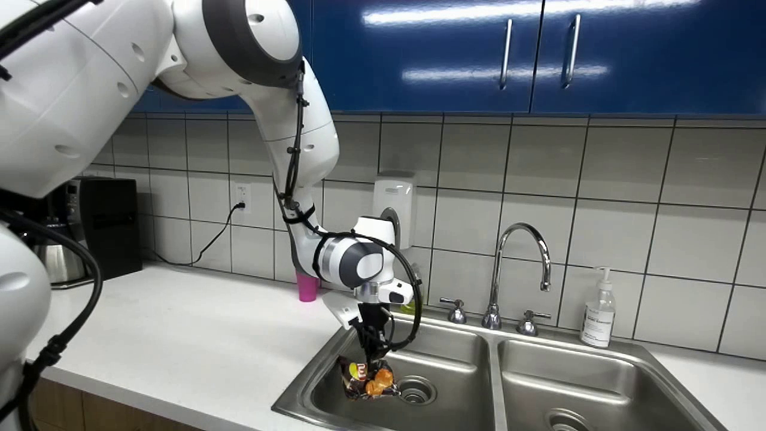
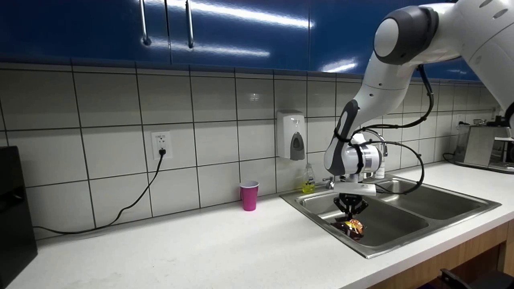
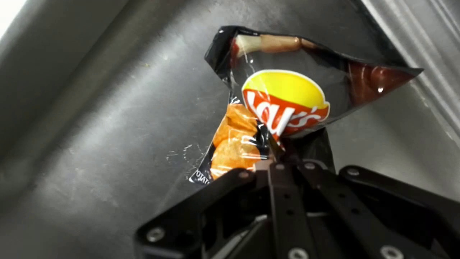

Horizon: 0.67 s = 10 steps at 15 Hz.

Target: Put the black packet in the left sink

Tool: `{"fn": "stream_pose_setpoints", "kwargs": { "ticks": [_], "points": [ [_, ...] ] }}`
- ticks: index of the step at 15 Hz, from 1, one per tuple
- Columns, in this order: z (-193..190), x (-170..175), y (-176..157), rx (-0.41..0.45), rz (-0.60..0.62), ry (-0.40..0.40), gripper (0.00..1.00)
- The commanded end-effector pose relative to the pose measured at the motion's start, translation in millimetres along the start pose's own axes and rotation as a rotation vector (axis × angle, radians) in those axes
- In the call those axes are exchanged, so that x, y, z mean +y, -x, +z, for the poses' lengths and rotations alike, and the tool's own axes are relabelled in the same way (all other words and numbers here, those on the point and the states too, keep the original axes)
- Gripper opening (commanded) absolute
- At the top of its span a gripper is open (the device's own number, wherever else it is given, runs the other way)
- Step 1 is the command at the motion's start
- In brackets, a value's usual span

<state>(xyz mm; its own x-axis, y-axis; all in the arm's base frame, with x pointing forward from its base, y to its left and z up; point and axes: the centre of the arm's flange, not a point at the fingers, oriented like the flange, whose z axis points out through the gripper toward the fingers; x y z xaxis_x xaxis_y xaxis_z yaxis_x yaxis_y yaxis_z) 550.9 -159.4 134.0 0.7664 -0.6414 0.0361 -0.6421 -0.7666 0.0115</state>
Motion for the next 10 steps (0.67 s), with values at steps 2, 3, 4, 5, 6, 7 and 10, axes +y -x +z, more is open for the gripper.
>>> {"fn": "stream_pose_setpoints", "kwargs": {
  "ticks": [2, 3, 4, 5, 6, 7, 10],
  "points": [
    [28.7, 7.7, -15.7, 0.008, 0.01, -0.01, 0.0],
    [34.6, 9.4, -15.9, 0.005, 0.014, -0.008, 0.0],
    [39.9, 11.0, -15.7, 0.002, 0.019, -0.006, 0.0],
    [45.3, 12.9, -15.6, 0.001, 0.024, -0.004, 0.0],
    [50.0, 14.3, -16.5, -0.001, 0.028, -0.001, 0.0],
    [54.2, 15.6, -15.6, -0.004, 0.032, 0.001, 0.0],
    [63.4, 19.0, -15.3, -0.007, 0.04, 0.006, 0.0]
  ]
}}
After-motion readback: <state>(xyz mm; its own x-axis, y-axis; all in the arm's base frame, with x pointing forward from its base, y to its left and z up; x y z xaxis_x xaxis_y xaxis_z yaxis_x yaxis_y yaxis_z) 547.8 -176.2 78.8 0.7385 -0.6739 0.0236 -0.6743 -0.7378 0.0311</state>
